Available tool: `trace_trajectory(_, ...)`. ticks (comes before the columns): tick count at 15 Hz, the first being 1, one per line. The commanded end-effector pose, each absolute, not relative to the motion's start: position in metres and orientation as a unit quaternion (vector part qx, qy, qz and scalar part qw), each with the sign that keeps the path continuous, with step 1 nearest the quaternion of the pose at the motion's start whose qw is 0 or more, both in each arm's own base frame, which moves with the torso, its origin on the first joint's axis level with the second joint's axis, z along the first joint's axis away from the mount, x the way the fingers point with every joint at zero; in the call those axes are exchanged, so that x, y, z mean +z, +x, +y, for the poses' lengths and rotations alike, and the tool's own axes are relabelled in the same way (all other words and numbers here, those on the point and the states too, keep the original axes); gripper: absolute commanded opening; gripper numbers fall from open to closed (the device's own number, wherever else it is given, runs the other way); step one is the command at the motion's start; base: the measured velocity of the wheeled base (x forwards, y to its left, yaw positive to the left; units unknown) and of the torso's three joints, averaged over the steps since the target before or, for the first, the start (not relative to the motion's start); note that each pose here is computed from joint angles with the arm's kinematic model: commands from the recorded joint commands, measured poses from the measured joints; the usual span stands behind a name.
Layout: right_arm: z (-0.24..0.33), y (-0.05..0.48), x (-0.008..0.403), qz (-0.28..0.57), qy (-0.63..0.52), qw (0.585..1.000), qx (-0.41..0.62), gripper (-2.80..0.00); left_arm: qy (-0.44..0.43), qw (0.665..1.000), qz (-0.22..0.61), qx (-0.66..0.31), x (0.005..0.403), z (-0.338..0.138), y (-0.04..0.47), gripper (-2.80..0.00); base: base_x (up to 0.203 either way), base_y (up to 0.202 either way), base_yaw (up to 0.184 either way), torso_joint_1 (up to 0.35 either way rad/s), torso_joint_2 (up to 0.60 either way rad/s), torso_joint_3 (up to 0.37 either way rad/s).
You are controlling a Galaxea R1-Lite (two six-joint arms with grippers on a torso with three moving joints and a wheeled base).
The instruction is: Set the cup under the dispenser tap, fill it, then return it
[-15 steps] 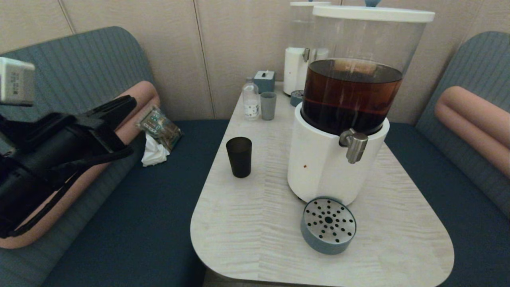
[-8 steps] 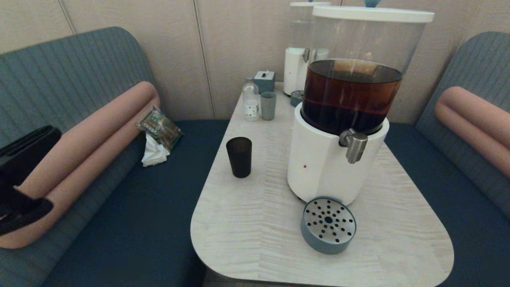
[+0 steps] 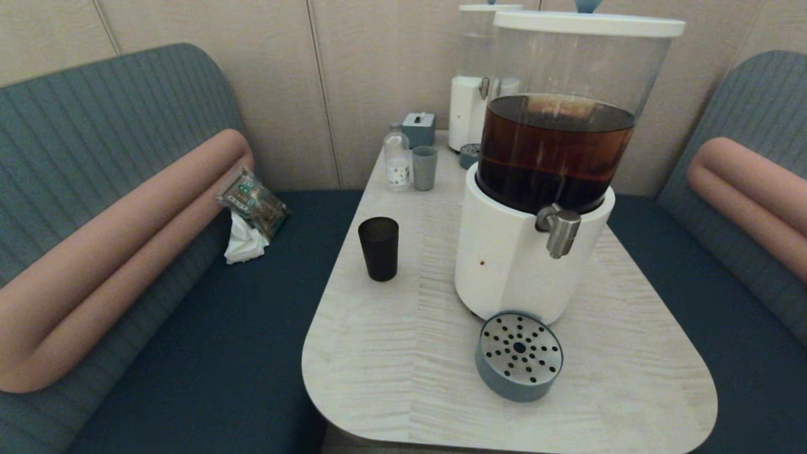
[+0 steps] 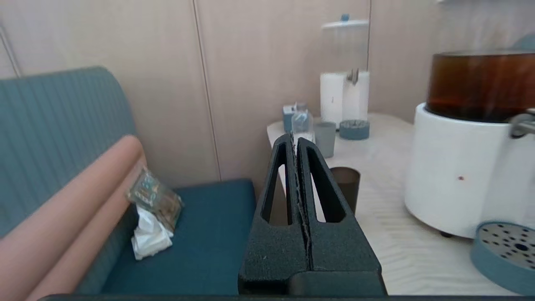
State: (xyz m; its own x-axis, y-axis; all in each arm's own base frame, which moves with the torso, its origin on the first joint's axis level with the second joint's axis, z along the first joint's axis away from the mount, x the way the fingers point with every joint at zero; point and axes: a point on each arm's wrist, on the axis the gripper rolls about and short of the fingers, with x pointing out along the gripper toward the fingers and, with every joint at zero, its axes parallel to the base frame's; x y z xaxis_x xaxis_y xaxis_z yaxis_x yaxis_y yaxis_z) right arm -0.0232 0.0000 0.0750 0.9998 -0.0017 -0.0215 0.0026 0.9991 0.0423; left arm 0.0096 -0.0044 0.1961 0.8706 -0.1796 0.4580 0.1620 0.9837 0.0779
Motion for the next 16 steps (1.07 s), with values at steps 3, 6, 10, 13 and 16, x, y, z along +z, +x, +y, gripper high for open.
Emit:
trace_trajectory(3, 0.000, -0.023, 0.075, 0.011, 0.021, 1.000, -0.001, -2.80, 0.024, 0.956, -0.280, -0.087, 0.171, -0.005, -0.018, -2.80, 0.000, 0.000, 0.000, 0.000, 0.00, 0.000)
trace_trajectory(6, 0.000, -0.023, 0.075, 0.011, 0.021, 1.000, -0.001, -2.80, 0.025, 0.951, -0.297, -0.083, 0.163, -0.005, -0.019, -2.80, 0.000, 0.000, 0.000, 0.000, 0.00, 0.000)
trace_trajectory(10, 0.000, -0.023, 0.075, 0.011, 0.021, 1.000, -0.001, -2.80, 0.027, 0.939, -0.333, -0.085, 0.161, -0.005, -0.030, -2.80, 0.000, 0.000, 0.000, 0.000, 0.00, 0.000)
trace_trajectory(13, 0.000, -0.023, 0.075, 0.011, 0.021, 1.000, -0.001, -2.80, 0.030, 0.929, -0.356, -0.096, 0.152, -0.005, -0.044, -2.80, 0.000, 0.000, 0.000, 0.000, 0.00, 0.000)
trace_trajectory(16, 0.000, -0.023, 0.075, 0.011, 0.022, 1.000, -0.001, -2.80, 0.027, 0.935, -0.339, -0.102, 0.141, -0.005, -0.047, -2.80, 0.000, 0.000, 0.000, 0.000, 0.00, 0.000)
